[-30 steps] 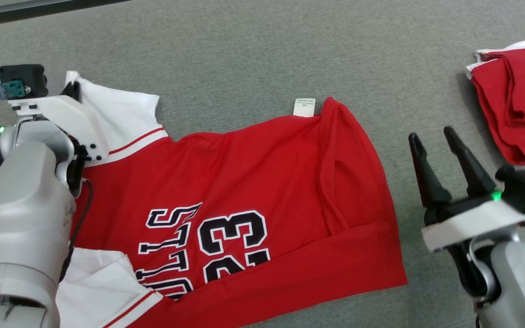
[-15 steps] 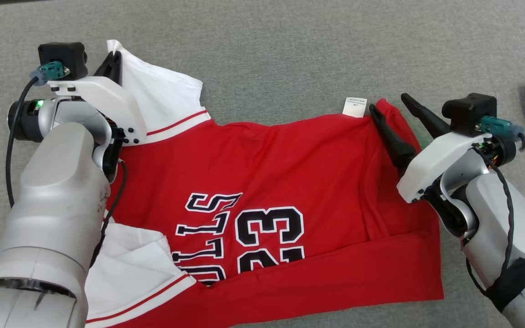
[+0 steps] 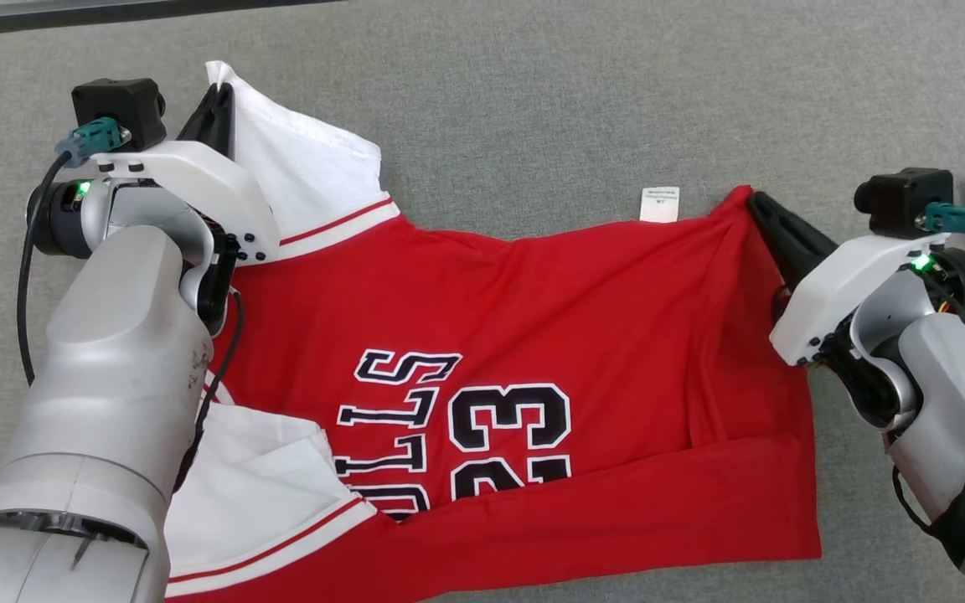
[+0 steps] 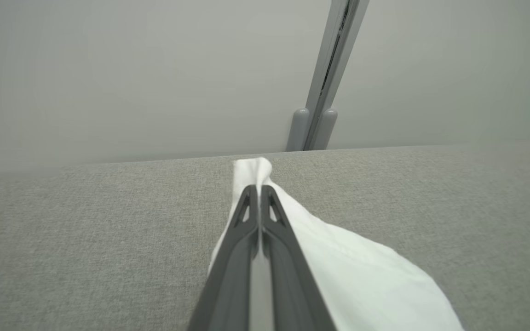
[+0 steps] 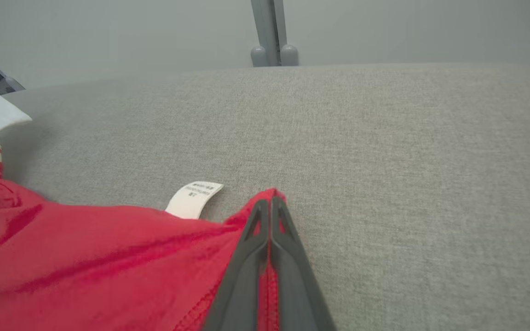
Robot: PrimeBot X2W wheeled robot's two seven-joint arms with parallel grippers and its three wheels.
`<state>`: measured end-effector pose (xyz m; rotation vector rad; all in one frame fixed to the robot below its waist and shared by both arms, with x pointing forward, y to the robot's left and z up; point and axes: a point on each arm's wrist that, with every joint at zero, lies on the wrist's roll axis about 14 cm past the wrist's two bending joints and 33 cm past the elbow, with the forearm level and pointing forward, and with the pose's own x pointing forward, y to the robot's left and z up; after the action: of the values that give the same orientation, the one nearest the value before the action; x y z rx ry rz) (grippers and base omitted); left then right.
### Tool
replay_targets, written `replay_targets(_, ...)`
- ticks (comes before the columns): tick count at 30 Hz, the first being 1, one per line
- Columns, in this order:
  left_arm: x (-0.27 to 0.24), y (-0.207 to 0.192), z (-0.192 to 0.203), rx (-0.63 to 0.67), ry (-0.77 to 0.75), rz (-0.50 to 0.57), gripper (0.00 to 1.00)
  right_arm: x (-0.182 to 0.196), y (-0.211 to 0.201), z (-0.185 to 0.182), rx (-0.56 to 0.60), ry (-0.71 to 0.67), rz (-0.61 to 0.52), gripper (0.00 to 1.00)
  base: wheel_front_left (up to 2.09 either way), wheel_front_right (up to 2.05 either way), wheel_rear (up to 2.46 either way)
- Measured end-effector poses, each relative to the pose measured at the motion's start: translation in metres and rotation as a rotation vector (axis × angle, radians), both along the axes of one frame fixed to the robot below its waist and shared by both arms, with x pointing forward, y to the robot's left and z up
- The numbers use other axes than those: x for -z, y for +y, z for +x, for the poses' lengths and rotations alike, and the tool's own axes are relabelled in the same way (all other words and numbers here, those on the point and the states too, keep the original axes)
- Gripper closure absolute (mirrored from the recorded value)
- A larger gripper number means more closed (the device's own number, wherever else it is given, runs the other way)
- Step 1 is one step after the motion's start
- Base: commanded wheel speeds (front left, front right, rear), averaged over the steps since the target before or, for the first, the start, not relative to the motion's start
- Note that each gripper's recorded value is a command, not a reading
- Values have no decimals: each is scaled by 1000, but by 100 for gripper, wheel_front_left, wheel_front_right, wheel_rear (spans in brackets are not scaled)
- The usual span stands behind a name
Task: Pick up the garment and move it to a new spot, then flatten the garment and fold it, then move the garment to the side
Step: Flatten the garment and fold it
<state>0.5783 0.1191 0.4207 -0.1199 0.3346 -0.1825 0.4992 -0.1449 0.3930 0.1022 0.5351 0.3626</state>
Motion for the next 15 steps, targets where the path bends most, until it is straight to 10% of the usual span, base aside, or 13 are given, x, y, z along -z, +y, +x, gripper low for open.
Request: replay_targets(15, -67, 22, -3, -79, -241, -116, 100, -46, 0, 9, 84, -154, 191, 100, 0, 0, 0)
